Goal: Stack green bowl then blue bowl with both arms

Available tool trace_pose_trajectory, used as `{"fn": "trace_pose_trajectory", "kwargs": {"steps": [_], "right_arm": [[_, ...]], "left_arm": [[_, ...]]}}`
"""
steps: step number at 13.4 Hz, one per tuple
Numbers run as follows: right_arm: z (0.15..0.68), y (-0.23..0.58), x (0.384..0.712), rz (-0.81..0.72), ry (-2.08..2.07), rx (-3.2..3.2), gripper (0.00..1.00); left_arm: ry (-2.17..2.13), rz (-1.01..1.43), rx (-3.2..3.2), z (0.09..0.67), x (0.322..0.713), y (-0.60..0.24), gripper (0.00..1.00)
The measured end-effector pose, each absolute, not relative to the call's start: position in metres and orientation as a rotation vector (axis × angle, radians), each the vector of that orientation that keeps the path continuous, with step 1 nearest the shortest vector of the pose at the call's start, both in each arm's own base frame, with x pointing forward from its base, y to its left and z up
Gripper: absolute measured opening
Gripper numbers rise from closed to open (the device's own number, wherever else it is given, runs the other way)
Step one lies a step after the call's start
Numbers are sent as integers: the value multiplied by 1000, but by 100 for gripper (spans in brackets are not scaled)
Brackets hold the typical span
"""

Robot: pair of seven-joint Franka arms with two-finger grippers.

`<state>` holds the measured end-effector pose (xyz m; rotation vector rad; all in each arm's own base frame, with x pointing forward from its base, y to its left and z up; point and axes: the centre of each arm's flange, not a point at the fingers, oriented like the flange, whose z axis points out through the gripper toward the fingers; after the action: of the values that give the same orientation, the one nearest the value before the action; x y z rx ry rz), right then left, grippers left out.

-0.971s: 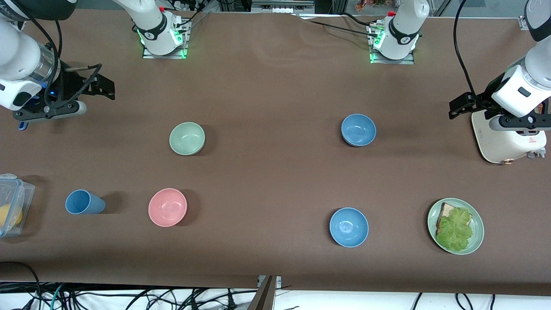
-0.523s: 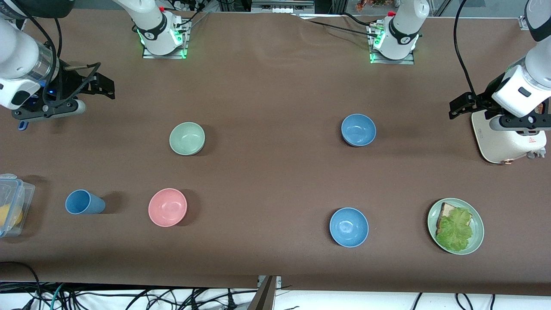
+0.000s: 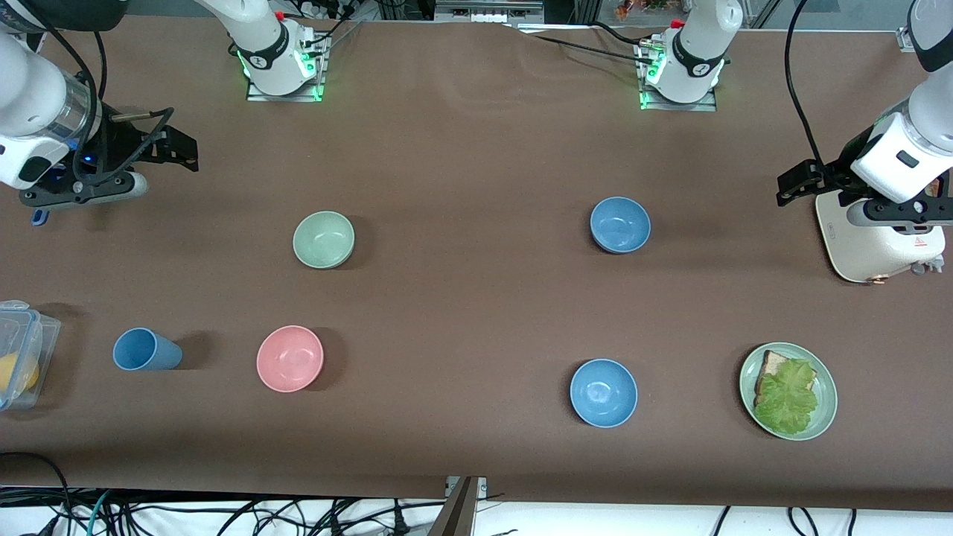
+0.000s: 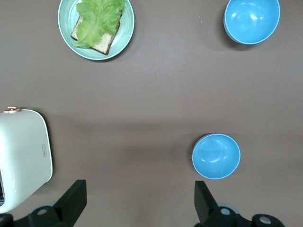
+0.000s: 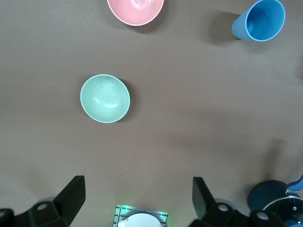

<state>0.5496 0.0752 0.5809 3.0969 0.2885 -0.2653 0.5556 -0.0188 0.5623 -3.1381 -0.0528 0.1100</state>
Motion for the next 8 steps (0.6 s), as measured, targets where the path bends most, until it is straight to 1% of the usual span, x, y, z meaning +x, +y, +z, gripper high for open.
{"fn": "trace_pose_trajectory", "kwargs": {"steps": [8], "right_arm": [[582, 73, 549, -262, 283, 3098, 100]], "left_arm": [[-53, 110, -3138, 562, 556, -19, 100]]}}
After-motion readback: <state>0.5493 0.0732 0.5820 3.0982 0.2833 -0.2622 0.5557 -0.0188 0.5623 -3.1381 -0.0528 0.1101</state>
